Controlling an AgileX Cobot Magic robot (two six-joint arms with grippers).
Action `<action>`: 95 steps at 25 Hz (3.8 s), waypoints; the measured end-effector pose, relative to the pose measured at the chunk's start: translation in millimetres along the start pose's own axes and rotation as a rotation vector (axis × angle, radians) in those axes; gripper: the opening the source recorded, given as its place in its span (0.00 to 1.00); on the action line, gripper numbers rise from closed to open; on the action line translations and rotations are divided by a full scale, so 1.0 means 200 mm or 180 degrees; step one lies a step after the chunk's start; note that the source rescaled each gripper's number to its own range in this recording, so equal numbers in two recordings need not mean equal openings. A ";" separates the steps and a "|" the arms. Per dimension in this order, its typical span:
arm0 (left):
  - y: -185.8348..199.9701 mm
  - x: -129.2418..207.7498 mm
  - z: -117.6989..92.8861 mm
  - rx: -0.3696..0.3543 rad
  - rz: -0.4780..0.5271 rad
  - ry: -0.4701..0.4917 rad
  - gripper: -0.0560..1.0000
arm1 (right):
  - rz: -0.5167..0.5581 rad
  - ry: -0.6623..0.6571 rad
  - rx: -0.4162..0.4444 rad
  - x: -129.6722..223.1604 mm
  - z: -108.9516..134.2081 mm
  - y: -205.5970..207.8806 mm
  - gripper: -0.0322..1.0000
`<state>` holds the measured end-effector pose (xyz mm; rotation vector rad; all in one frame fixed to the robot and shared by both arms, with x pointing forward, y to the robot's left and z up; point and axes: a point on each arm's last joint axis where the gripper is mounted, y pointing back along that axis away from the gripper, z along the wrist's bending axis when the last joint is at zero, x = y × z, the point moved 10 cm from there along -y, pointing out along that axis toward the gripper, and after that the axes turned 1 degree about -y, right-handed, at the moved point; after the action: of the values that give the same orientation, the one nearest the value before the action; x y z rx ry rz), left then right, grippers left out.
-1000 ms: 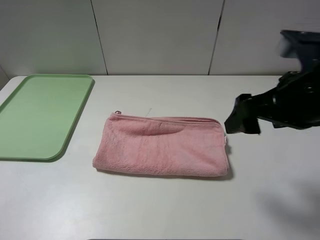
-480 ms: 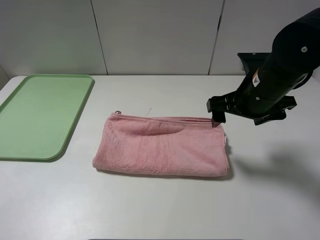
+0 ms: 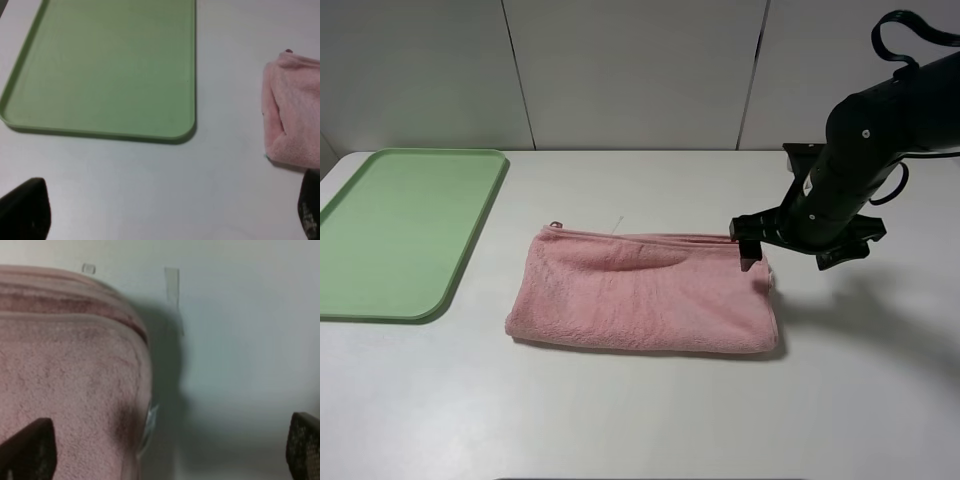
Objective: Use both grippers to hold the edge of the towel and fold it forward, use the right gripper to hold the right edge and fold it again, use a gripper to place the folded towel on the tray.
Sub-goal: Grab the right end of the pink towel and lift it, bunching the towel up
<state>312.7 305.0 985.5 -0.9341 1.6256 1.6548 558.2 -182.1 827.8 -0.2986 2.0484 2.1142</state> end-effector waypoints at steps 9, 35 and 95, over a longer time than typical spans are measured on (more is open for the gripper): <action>0.00 0.00 0.00 0.0000 0.0000 0.0000 1.00 | 0.0155 0.0129 -0.0086 0.04 0.03 -0.10 1.00; 0.00 0.00 0.00 0.0000 0.0000 0.0000 1.00 | 0.0215 0.0097 -0.0128 0.06 0.06 -0.30 0.50; 0.00 0.00 0.00 0.0000 0.0000 0.0000 1.00 | -0.0008 0.1129 0.1094 -0.33 -0.38 0.33 0.09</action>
<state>312.7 305.0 985.5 -0.9341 1.6256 1.6548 606.2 -260.6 907.2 -0.6586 2.5540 1.7600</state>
